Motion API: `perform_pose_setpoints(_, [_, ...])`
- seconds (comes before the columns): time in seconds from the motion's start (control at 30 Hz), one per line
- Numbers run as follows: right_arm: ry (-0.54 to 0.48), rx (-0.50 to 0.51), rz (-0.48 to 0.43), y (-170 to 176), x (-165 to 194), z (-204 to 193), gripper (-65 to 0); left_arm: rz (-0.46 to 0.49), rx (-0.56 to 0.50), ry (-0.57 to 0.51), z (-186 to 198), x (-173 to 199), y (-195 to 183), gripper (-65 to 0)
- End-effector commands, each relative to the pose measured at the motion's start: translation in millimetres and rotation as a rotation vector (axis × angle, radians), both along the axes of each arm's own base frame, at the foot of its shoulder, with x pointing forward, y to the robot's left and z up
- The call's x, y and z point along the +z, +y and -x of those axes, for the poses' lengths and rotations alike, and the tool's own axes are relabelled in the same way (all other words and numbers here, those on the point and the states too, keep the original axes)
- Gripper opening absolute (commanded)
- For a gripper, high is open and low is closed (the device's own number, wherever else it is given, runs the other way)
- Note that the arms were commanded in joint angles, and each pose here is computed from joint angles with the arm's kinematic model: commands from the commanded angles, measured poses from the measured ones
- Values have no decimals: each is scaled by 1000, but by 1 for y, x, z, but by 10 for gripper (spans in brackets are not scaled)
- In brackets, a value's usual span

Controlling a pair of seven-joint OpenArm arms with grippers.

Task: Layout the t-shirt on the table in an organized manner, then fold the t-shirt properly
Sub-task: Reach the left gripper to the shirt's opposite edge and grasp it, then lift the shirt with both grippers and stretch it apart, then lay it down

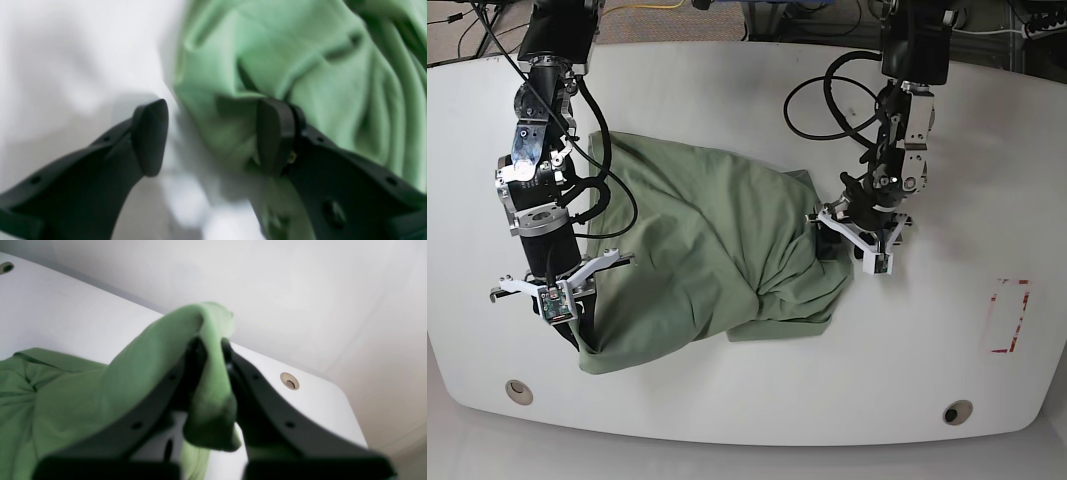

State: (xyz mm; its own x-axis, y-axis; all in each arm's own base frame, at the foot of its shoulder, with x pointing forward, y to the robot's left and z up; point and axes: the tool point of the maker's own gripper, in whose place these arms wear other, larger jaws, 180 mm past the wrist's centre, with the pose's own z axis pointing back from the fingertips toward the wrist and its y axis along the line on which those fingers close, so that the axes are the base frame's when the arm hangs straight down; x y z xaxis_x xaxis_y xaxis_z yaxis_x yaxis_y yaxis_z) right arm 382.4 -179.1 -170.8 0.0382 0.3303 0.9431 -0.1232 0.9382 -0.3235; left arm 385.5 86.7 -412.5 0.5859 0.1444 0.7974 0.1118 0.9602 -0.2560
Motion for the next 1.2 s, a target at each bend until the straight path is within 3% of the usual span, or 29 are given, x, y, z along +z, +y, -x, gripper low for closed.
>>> perform_pose_setpoints(0.0, [-71,1,4,-2,21,-2,-648,3,-18,-6,-7,4,-7,-258])
perform_pose_setpoints(0.17, [-68,-1,4,-2,20,-1,-648,1,-27,-2,-7,3,-10,-297])
perform_pose_setpoints(0.23, [-67,-1,4,-2,19,-1,-648,1,-27,-1,-7,2,-10,-358])
perform_pose_setpoints(0.43, [-64,-4,4,-4,18,0,-648,-3,-27,10,-5,-1,-9,-639])
perform_pose_setpoints(0.67, [-52,-6,5,-4,14,1,-648,-5,-25,23,-1,-6,-7,-650])
perform_pose_setpoints(0.87, [-33,-26,2,-10,7,5,-648,1,-31,-49,3,19,-8,-650])
perform_pose_setpoints(1.0, [-24,-91,21,-28,6,5,-648,-48,-35,-89,1,32,11,-650])
perform_pose_setpoints(1.17, [-40,-110,51,-24,15,-4,-648,-77,-10,-135,-5,50,32,-650])
